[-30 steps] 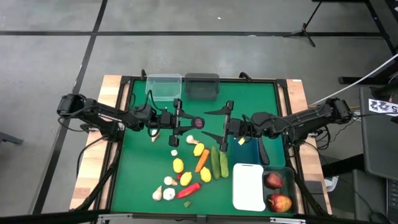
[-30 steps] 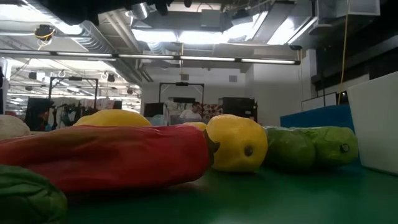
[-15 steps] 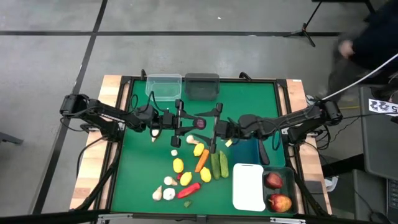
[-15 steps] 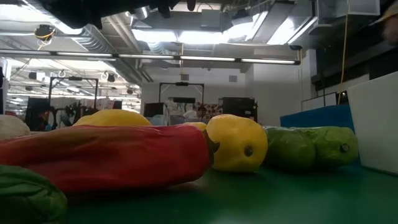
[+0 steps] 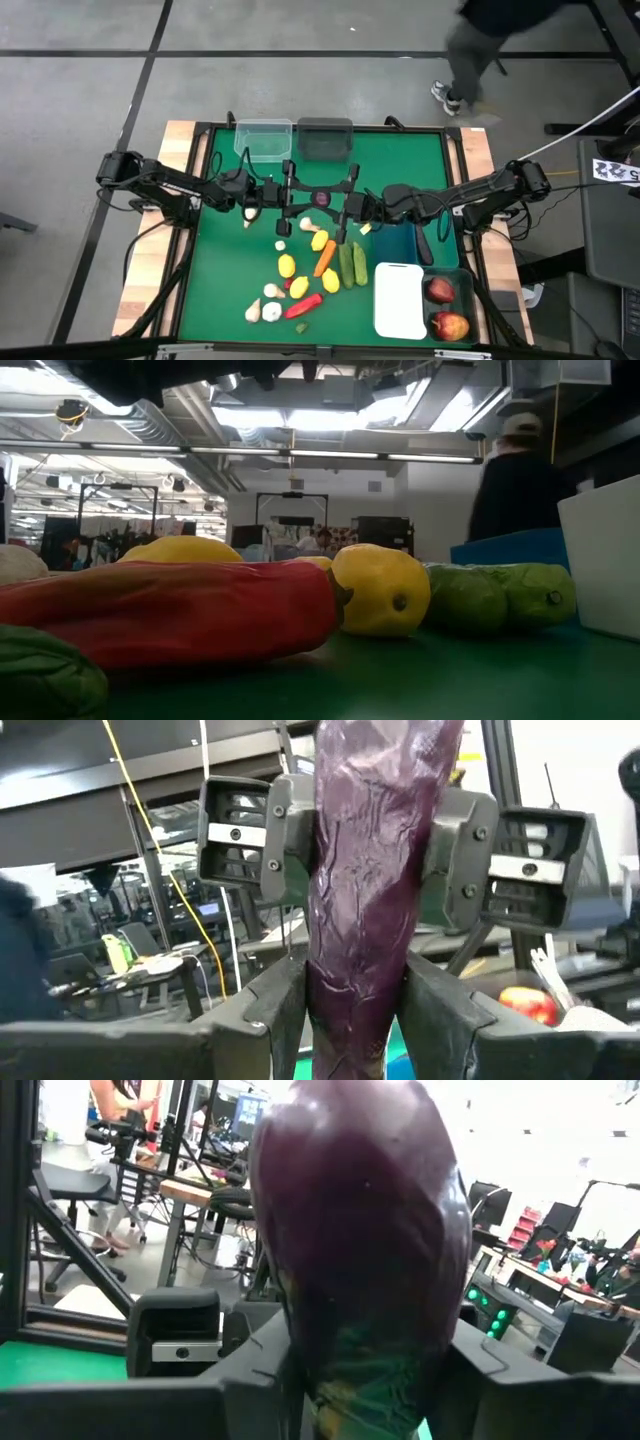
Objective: Sort produce into baskets
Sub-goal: Put the purple eggplant into the green bin, then put the white garlic into the transparent bin
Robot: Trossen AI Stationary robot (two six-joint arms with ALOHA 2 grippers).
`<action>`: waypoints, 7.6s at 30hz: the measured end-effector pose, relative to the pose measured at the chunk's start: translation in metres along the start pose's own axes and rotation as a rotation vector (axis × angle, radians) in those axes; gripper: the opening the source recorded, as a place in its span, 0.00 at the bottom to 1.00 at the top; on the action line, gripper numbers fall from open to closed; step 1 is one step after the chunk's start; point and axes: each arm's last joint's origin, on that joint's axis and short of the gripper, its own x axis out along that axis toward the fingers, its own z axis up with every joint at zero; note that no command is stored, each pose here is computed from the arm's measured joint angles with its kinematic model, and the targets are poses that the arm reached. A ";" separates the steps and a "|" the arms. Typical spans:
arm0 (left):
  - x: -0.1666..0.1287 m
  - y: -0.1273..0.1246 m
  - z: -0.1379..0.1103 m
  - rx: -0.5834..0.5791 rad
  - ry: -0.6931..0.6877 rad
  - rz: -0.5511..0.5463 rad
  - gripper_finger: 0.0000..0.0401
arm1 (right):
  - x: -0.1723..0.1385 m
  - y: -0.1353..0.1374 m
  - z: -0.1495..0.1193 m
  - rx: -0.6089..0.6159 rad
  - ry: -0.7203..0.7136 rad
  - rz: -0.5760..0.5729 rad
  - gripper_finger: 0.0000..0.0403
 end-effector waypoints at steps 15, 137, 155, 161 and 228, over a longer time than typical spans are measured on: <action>-0.009 -0.005 -0.029 0.071 0.363 -0.007 0.66 | -0.012 -0.004 -0.005 -0.003 0.183 -0.068 0.36; -0.131 -0.115 -0.095 -0.444 0.999 1.090 0.18 | -0.203 0.021 -0.041 0.650 1.199 -0.517 0.72; -0.113 0.037 0.008 -0.384 0.620 1.130 0.17 | -0.200 0.019 -0.040 0.600 1.085 -0.540 0.72; -0.117 0.088 0.008 -0.334 0.662 1.100 0.17 | -0.200 0.019 -0.040 0.596 1.080 -0.538 0.72; -0.045 -0.009 -0.157 -0.228 0.786 -0.190 0.54 | -0.195 0.024 -0.039 0.637 1.049 -0.497 0.72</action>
